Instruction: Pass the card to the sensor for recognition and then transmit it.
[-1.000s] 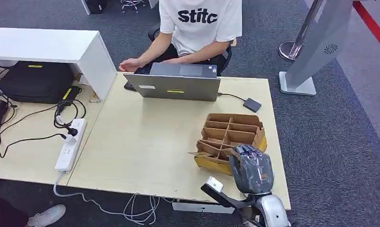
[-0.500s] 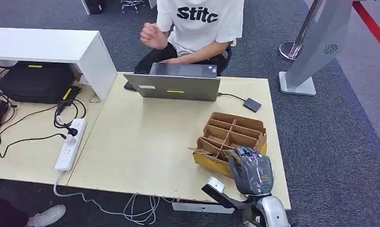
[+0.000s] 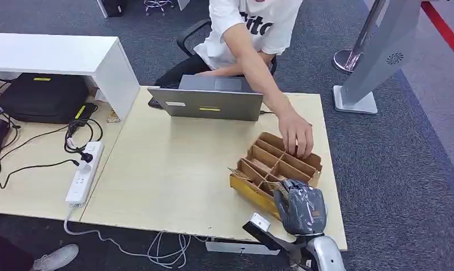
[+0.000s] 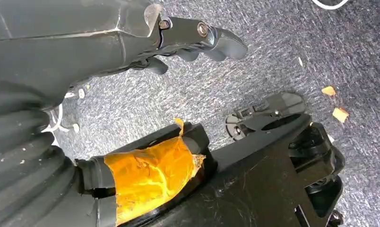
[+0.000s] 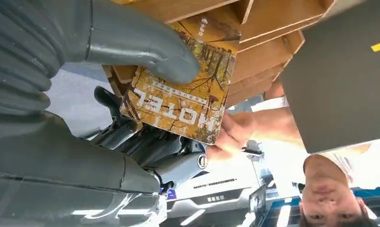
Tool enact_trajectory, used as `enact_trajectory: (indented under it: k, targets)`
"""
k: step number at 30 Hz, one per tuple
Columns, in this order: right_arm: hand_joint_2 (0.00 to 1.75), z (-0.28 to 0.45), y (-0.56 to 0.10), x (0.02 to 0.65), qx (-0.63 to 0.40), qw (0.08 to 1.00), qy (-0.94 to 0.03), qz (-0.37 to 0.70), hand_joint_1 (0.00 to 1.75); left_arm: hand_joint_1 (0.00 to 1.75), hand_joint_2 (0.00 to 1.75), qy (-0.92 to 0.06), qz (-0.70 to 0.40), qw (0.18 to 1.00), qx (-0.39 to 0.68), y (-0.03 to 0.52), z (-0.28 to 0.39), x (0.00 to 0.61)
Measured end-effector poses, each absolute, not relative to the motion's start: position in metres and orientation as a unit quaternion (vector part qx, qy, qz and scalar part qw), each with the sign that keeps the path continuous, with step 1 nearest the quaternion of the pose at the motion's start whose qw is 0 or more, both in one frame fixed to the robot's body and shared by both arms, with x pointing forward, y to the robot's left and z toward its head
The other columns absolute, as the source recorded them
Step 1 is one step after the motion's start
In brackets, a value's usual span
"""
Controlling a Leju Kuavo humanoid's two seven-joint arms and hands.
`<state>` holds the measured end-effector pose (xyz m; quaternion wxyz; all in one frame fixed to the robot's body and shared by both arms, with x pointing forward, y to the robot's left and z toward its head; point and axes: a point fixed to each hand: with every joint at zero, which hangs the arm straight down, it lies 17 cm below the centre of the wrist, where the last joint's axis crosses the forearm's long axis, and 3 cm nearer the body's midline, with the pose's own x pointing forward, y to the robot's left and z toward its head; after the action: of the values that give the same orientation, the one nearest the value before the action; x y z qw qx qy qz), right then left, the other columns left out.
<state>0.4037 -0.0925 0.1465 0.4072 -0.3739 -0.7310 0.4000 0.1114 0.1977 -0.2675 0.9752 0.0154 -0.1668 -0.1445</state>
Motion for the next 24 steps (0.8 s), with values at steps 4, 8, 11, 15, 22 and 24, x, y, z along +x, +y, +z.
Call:
enact_trajectory:
  k: [4,8,11,15,22,24]
  targets:
    - [1.75,0.1440,-0.0928,0.4038,-0.373,0.409,-0.729,0.402,1.50,0.00,1.75,-0.167,-0.144,0.975,0.015,0.1977,-0.2675,0.1114]
    - [1.75,0.1422,-0.0938,0.4041,-0.374,0.411,-0.728,0.402,1.50,0.00,1.75,-0.167,-0.144,0.975,0.015,0.1977,-0.2675,0.1114]
    - [1.75,0.1420,-0.0943,0.4042,-0.374,0.411,-0.727,0.402,1.55,0.00,1.75,-0.167,-0.143,0.975,0.015,0.1977,-0.2675,0.1114]
    - [1.75,0.1431,-0.0951,0.4044,-0.375,0.410,-0.728,0.400,1.52,0.00,1.75,-0.167,-0.143,0.975,0.015,0.1977,-0.2675,0.1114]
    - [1.75,0.1439,-0.0980,0.4055,-0.379,0.408,-0.729,0.398,1.54,0.00,1.75,-0.166,-0.146,0.975,0.007,0.1951,-0.2672,0.1111]
    - [1.75,0.1432,-0.0981,0.4055,-0.378,0.409,-0.729,0.398,1.52,0.00,1.75,-0.166,-0.146,0.975,0.007,0.1950,-0.2672,0.1112]
